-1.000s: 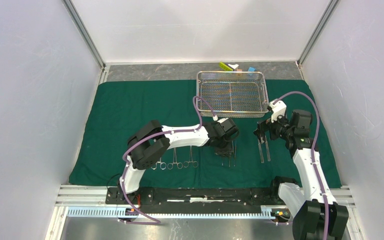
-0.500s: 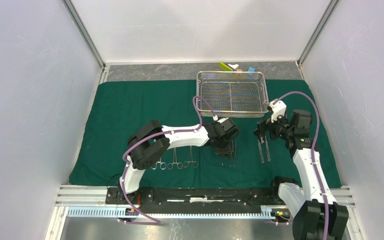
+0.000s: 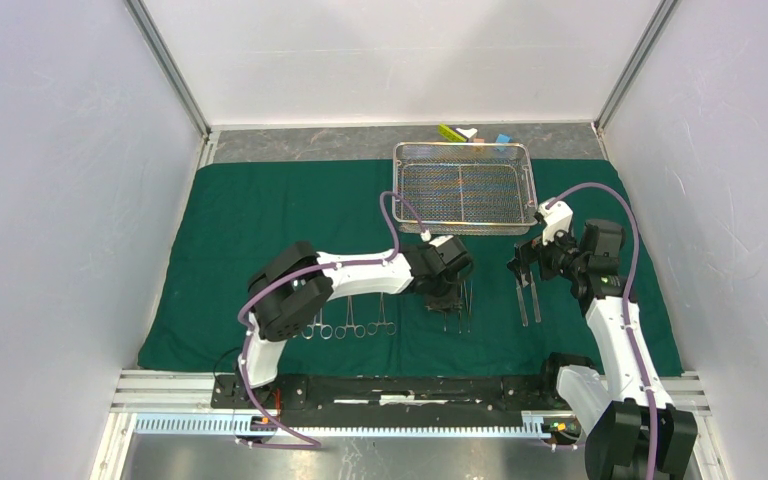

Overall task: Open and lay out the surgical kit
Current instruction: Place the medical item in the surgical kit.

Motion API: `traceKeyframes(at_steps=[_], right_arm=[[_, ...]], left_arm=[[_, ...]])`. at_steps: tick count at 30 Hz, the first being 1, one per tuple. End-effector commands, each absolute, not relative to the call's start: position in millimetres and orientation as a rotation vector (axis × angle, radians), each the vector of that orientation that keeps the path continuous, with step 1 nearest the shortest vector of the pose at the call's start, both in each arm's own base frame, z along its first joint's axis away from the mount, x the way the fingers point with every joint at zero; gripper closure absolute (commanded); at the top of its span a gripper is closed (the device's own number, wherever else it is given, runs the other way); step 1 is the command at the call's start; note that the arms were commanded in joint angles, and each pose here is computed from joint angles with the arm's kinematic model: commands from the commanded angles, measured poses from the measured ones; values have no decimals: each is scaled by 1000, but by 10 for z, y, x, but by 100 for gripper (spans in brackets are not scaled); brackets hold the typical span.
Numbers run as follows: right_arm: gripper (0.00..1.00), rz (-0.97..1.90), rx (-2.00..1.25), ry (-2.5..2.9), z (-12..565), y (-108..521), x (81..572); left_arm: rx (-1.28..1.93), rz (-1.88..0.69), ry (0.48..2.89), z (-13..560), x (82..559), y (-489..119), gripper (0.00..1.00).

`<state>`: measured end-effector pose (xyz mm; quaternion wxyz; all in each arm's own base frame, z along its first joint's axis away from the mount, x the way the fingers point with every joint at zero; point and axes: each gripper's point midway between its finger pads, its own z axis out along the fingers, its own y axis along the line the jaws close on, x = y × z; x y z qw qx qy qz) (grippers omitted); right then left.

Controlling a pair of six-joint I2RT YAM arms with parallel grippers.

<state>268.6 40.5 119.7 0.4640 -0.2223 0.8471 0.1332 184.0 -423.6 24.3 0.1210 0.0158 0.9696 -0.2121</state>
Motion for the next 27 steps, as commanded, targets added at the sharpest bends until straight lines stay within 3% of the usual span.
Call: traceKeyframes(at_steps=[1, 10, 18, 27], right_arm=[[2, 323, -555, 2039, 1295, 411, 2744], [2, 368, -714, 1979, 1387, 540, 2661], [13, 347, -866, 1923, 1272, 631, 2567], [15, 340, -1069, 1807, 1082, 1017, 2462]], left_arm=[[2, -659, 2762, 491, 1921, -4232, 62], [149, -774, 2605, 908, 2039, -4343, 58], [274, -764, 2479, 1173, 2145, -4282, 59], [340, -596, 2244, 1621, 2771, -3753, 60]])
